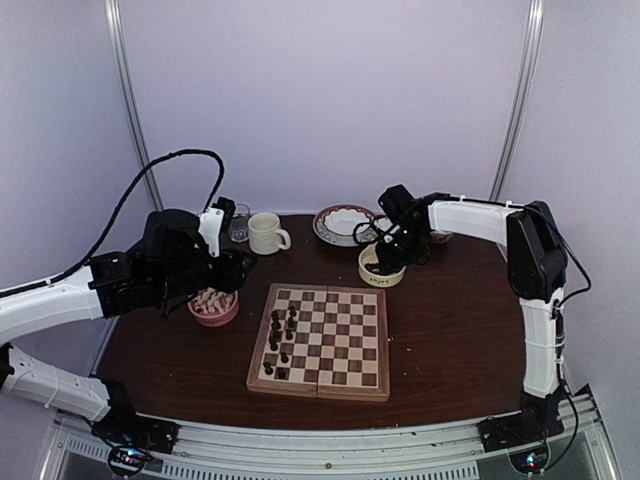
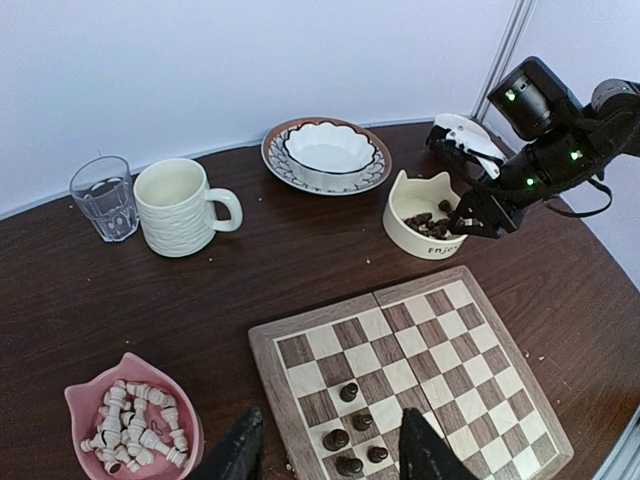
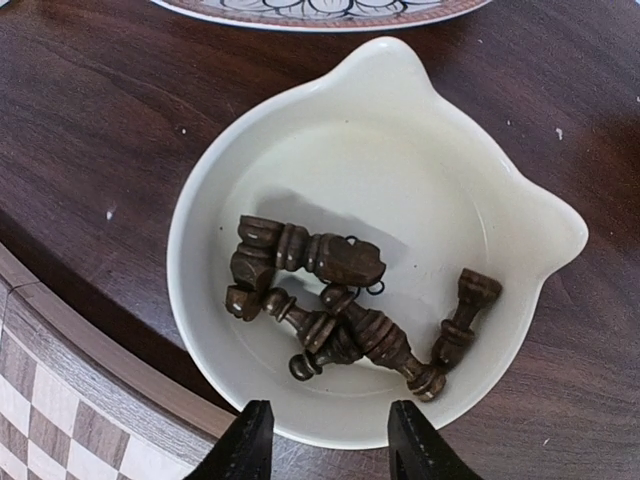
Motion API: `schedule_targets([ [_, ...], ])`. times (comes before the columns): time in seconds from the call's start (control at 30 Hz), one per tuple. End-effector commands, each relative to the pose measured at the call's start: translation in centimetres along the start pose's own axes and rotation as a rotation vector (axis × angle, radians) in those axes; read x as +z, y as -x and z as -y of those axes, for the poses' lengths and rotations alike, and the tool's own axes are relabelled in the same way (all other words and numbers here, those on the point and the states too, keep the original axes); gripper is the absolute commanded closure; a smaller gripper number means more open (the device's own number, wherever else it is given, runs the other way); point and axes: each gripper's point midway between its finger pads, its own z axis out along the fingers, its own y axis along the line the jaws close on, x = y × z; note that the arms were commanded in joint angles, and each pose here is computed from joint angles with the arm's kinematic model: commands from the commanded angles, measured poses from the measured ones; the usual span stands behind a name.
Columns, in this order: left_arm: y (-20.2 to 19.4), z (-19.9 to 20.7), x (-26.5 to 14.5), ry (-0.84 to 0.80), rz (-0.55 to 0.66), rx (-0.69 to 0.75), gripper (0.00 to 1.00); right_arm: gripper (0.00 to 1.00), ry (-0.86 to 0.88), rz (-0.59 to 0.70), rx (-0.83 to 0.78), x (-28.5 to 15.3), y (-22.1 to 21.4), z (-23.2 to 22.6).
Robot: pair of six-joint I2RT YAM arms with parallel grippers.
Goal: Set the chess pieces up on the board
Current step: Pick up the knight from the storage box.
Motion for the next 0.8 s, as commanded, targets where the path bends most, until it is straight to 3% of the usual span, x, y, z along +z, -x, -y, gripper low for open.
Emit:
schedule_targets([
  [0.0,1.1,0.0,0.1,0.001,0.051,-0.002,0.53,0.57,-0.033,0.036,-0.006,-0.7,1.1,0.8],
  [0.23,0.5,-0.4,0.9,0.029,0.043,0.016,0.53,0.57,-0.044,0.083,0.013,-1.6,3.1,1.6],
  [0.53,0.3,-0.3,1.2,0.031,0.034,0.022,0.53,0.60,0.000,0.065,0.040,0.8,4.3,1.3],
  [0.77,0.0,-0.4,1.5,0.039,0.027,0.031,0.53,0.59,0.080,0.130,-0.181,2.1,5.3,-0.2],
])
